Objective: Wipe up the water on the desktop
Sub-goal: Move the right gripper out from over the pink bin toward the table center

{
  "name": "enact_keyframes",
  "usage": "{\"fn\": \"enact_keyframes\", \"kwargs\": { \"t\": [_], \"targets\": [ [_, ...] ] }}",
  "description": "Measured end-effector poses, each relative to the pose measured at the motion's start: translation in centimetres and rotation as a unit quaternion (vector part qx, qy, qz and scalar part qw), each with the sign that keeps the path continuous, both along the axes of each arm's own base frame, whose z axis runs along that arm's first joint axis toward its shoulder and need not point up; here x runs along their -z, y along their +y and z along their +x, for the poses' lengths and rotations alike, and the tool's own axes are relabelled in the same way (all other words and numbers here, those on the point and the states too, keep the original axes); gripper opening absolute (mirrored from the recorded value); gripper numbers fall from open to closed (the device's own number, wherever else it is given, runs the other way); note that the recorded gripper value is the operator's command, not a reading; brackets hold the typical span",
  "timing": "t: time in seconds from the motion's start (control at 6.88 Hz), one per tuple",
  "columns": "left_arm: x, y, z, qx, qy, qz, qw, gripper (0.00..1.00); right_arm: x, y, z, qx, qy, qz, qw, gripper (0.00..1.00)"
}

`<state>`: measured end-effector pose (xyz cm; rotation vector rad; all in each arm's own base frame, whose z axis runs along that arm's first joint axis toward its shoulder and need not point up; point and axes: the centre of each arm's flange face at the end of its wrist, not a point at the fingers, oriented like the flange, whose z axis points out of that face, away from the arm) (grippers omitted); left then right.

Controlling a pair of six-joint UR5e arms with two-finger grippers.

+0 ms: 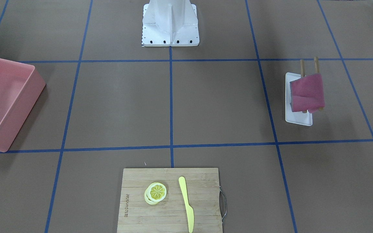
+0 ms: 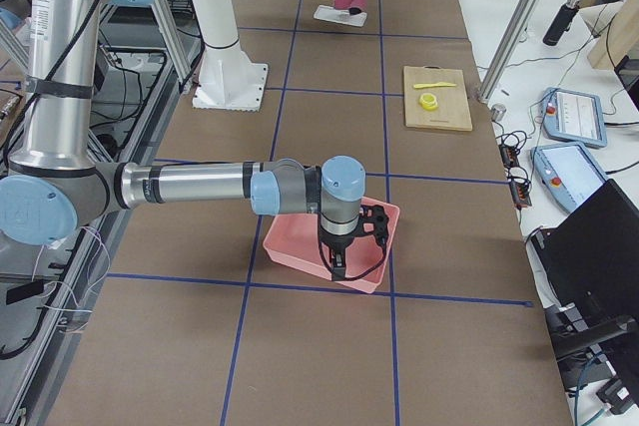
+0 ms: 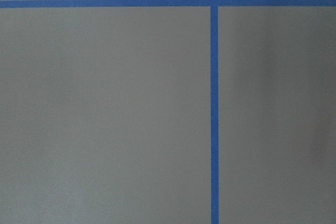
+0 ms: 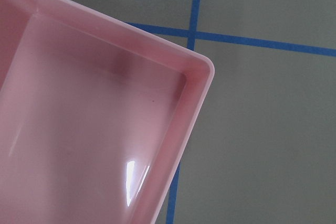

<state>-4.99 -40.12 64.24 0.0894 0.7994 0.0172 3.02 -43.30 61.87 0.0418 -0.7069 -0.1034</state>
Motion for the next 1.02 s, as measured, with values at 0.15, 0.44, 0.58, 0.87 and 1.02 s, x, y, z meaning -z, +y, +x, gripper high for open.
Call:
{"fn": "enact_keyframes", "kwargs": {
  "t": [0.15,0.44,0.58,0.87,1.02],
  "targets": [
    [0.4,0.0,0.0,0.000,0.000,0.004,1.0000,0.99,0.3,0.0,0.0,0.000,-0.001,0.003,1.0000,1.00],
    [1.2,0.0,0.0,0.000,0.001,0.012,0.9999,0.99,3.2,0.1,-0.3,0.004,-0.008,0.029,0.9995,1.00],
    [2.4,-0.1,0.0,0.001,0.002,0.023,0.9997,0.99,5.8,0.0,-0.7,0.006,-0.015,0.054,0.9984,1.00],
    [6.8,-1.6,0.0,0.002,0.006,0.076,0.9971,0.99,10.8,-0.4,-0.9,0.005,-0.024,0.102,0.9945,1.00],
    [8.7,-3.3,0.0,0.001,0.010,0.114,0.9934,0.99,11.8,-0.4,-0.9,0.004,-0.029,0.109,0.9936,1.00]
  ]
}}
